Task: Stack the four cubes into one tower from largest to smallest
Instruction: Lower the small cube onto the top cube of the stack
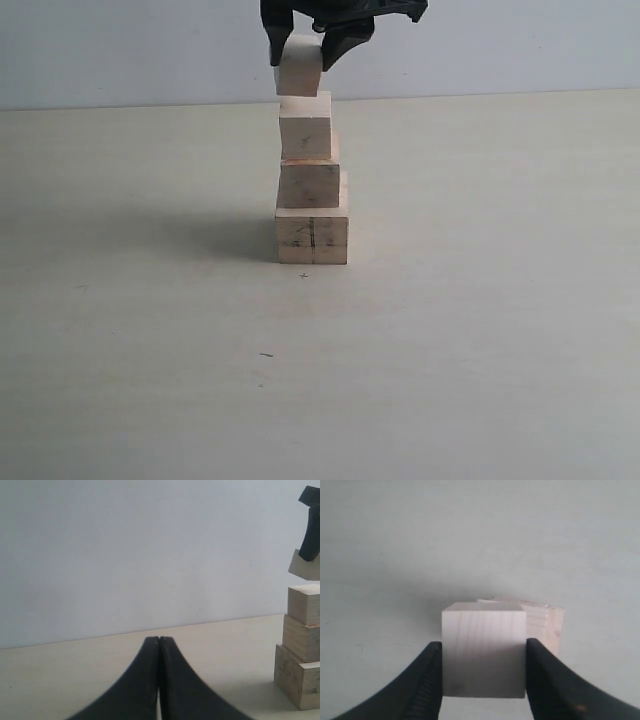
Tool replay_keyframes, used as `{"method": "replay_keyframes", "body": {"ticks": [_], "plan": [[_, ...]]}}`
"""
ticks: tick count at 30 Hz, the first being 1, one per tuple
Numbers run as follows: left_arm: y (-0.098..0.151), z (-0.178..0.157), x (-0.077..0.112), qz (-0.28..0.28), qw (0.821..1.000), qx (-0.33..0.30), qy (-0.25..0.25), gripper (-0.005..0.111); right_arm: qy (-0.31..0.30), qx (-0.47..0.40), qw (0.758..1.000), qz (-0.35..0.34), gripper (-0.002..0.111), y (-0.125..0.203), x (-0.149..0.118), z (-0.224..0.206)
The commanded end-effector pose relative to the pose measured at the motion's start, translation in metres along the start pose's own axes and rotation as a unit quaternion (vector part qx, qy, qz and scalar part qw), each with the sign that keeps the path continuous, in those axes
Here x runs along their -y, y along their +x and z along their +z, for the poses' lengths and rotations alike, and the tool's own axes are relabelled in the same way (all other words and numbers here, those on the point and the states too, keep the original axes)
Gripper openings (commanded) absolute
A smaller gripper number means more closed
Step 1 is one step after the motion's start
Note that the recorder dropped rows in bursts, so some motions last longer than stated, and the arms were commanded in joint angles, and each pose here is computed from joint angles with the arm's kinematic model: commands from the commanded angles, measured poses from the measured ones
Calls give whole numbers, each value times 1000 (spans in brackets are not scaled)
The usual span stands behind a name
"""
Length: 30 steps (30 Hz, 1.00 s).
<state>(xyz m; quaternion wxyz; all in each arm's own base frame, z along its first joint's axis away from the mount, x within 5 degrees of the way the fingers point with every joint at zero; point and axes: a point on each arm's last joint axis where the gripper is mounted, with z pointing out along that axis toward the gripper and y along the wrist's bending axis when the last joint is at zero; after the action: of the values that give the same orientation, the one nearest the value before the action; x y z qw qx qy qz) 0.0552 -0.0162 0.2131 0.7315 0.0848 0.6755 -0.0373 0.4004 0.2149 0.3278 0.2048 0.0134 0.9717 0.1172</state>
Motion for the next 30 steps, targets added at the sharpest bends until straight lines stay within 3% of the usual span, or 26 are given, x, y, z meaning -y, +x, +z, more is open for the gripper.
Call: {"method": "replay_keyframes", "body": {"ticks": [1, 30], "plan": [[1, 0, 0, 1, 1000, 1, -3, 0, 9, 12, 1000, 2, 39, -3, 3, -2], [1, 0, 0, 1, 1000, 1, -3, 0, 9, 6, 1000, 1, 38, -2, 2, 4]]}}
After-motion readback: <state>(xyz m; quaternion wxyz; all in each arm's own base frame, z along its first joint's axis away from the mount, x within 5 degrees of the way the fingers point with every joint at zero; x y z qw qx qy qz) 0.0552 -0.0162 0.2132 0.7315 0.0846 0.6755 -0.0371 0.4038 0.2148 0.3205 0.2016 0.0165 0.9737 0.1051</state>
